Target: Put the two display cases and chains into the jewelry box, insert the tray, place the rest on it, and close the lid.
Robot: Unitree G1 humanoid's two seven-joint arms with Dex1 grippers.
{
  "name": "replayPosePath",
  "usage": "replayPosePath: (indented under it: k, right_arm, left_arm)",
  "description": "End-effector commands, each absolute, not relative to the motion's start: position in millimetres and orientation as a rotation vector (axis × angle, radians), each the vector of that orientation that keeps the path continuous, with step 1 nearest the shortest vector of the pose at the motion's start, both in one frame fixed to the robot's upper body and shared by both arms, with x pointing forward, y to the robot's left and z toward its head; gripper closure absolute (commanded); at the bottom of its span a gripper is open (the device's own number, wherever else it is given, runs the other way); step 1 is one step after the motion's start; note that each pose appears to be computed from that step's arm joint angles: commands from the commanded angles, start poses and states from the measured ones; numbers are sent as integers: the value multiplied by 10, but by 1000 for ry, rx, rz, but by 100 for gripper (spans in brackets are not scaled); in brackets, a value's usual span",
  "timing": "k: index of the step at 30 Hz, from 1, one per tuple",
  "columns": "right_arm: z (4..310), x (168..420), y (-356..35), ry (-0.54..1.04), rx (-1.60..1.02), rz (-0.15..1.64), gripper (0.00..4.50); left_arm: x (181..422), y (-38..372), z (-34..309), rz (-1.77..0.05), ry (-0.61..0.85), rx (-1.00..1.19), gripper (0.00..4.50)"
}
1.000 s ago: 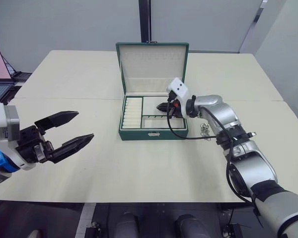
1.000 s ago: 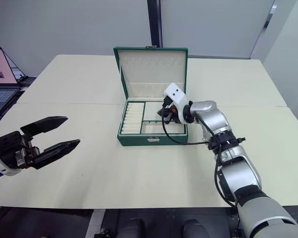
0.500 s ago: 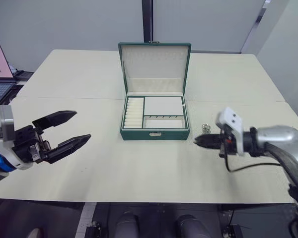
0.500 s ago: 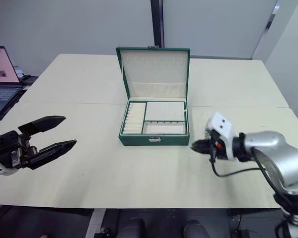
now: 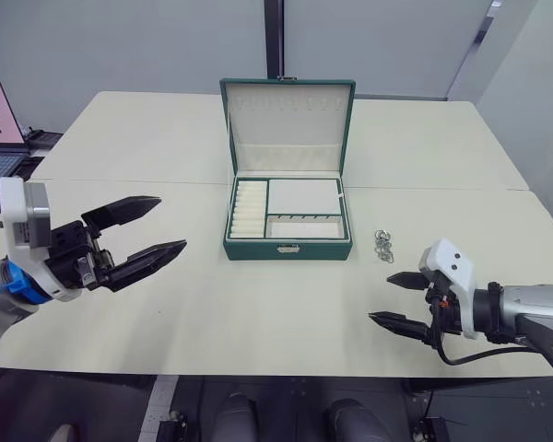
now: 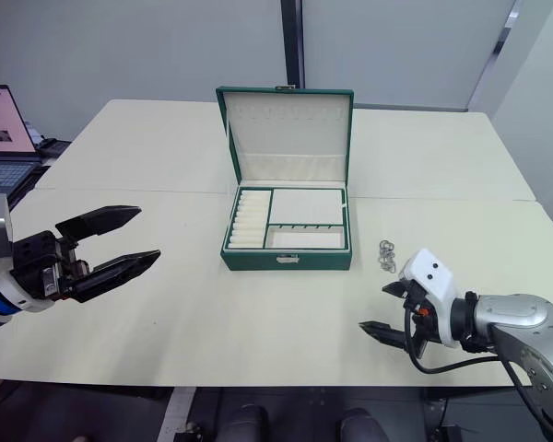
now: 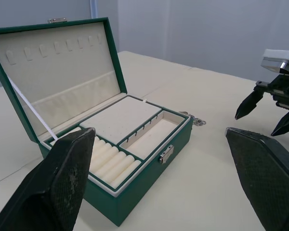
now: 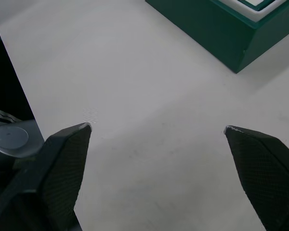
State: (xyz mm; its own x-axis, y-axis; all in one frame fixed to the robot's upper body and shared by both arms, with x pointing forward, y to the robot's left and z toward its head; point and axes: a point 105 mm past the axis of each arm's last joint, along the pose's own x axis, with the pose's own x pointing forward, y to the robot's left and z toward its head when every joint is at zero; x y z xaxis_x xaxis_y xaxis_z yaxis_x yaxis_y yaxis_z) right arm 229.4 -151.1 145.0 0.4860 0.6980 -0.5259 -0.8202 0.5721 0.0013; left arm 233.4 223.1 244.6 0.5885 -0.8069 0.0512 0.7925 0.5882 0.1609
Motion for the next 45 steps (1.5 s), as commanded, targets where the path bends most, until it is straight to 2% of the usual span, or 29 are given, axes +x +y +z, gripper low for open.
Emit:
replayPosePath:
  k: [1, 4, 9, 15, 26, 45]
  right_arm:
    - [1523, 2297, -1564, 478, -289, 901, 2]
    - [1505, 2316, -1596, 477, -285, 866, 2]
    - [1373, 2578, -1812, 462, -235, 620, 2]
    - [1282, 2927, -1909, 395, -237, 451, 2]
    - [1089, 3310, -1760, 385, -188, 433, 2]
    - [866, 3458, -1752, 413, -184, 398, 2]
  left_arm:
    - [2324, 2207, 2487, -948, -130, 146, 0]
    - [2319, 2215, 2473, -953, -128, 145, 0]
    - [2314, 2184, 2444, -992, -118, 135, 0]
    - [2378, 2128, 2466, -1015, -135, 133, 0]
    - [2391, 2102, 2504, -1018, -145, 142, 0]
    - [2372, 2126, 2532, -1001, -151, 156, 0]
